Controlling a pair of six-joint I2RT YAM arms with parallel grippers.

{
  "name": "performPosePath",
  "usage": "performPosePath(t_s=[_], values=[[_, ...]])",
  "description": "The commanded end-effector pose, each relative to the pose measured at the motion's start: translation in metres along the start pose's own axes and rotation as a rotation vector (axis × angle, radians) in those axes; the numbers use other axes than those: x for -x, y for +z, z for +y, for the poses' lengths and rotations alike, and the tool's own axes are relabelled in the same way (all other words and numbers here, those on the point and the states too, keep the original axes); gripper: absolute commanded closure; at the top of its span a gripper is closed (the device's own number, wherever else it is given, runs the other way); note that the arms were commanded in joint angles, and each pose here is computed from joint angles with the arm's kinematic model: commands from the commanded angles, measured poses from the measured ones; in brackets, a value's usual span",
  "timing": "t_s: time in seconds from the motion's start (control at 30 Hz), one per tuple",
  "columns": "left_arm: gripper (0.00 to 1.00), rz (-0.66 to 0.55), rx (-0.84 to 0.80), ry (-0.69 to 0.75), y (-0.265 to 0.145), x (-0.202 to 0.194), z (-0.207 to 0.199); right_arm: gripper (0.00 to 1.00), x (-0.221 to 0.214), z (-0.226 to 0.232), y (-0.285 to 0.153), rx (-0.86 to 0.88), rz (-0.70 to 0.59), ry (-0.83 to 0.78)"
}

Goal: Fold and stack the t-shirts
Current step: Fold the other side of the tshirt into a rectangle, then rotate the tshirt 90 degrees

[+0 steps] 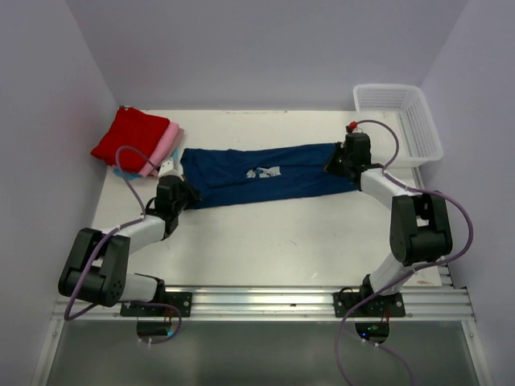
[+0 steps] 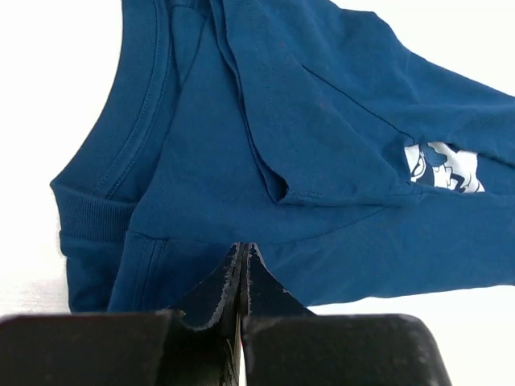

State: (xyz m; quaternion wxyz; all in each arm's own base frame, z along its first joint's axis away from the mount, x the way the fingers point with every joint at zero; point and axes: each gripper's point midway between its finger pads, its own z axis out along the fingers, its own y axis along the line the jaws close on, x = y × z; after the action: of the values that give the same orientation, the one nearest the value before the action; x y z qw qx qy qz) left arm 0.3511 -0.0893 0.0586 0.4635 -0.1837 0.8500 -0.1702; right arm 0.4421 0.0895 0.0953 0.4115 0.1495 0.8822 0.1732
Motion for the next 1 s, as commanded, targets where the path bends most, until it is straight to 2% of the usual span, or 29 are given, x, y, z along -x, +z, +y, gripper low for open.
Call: performPosePath(t_s=[0.0,0.33,0.53,0.73,0.97], values=[[1.00,-0.011,-0.036,-0.026,0.000,0.003,-0.008,1.00,-0.016,-0.006,0.003,-0.061,0.063,-0.055],[1.00,0.060,0.002,-0.062,0.016,-0.022,0.004,1.00,-0.068,-0.031,0.029,-0.170,0.258,-0.053],[1.00,0.097,0.061,-0.060,0.024,-0.033,0.017,1.00,-0.091,-0.043,0.028,-0.211,0.316,-0.056],[1.00,0.090,0.126,-0.062,0.027,-0.026,0.025,1.00,-0.125,-0.048,0.008,-0.242,0.426,-0.100],[1.00,0.064,0.075,-0.030,0.058,0.014,-0.004,1.00,-0.192,-0.037,-0.051,-0.266,0.614,-0.255]])
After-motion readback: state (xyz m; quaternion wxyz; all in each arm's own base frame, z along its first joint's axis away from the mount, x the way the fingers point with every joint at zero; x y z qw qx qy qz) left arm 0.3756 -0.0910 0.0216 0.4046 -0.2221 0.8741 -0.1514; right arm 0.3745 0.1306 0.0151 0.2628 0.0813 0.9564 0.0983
